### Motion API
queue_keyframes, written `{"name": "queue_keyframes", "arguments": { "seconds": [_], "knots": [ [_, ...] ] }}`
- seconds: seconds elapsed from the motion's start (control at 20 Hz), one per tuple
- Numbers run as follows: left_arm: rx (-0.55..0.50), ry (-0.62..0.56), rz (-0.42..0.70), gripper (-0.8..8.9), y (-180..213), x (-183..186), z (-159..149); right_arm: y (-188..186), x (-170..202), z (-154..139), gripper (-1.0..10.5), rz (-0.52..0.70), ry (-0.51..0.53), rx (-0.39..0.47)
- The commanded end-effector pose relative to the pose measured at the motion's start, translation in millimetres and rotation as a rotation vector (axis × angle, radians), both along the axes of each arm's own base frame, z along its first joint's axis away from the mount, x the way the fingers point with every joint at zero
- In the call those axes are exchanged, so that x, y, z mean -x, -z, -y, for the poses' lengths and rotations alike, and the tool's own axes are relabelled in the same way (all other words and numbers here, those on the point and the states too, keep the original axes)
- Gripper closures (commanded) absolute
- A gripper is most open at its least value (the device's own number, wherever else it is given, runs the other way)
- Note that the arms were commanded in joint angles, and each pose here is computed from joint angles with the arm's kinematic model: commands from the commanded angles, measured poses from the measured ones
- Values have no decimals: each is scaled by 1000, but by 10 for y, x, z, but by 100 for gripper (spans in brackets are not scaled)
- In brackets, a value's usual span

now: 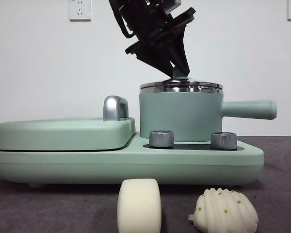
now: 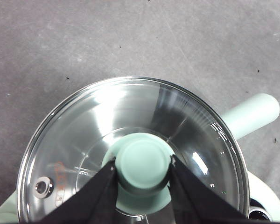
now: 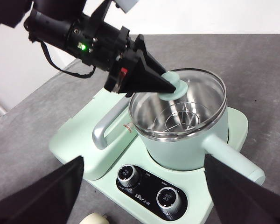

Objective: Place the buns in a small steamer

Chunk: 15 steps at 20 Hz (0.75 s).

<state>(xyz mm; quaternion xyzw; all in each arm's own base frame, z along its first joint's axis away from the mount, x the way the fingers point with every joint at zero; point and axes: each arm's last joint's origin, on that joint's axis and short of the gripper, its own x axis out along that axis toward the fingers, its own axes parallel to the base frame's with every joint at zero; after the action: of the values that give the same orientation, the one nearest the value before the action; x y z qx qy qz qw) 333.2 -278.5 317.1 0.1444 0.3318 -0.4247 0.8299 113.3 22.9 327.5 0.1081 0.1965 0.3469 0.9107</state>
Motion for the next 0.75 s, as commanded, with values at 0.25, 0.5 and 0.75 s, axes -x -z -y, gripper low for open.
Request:
{"name": "queue_keyframes", "arguments": {
  "seconds": [0.25,0.5,0.75],
  "knots": [
    [41,2,50,757,-493,47,5,-60,2,-2,536,30,-5,4],
    [43,-3,62,758,-705,76,-73,-59,3,-2,536,29,-5,4],
    [34,-58,59,758,-716,-66,-274,-41,9,-2,536,6,-5,4]
  ]
}}
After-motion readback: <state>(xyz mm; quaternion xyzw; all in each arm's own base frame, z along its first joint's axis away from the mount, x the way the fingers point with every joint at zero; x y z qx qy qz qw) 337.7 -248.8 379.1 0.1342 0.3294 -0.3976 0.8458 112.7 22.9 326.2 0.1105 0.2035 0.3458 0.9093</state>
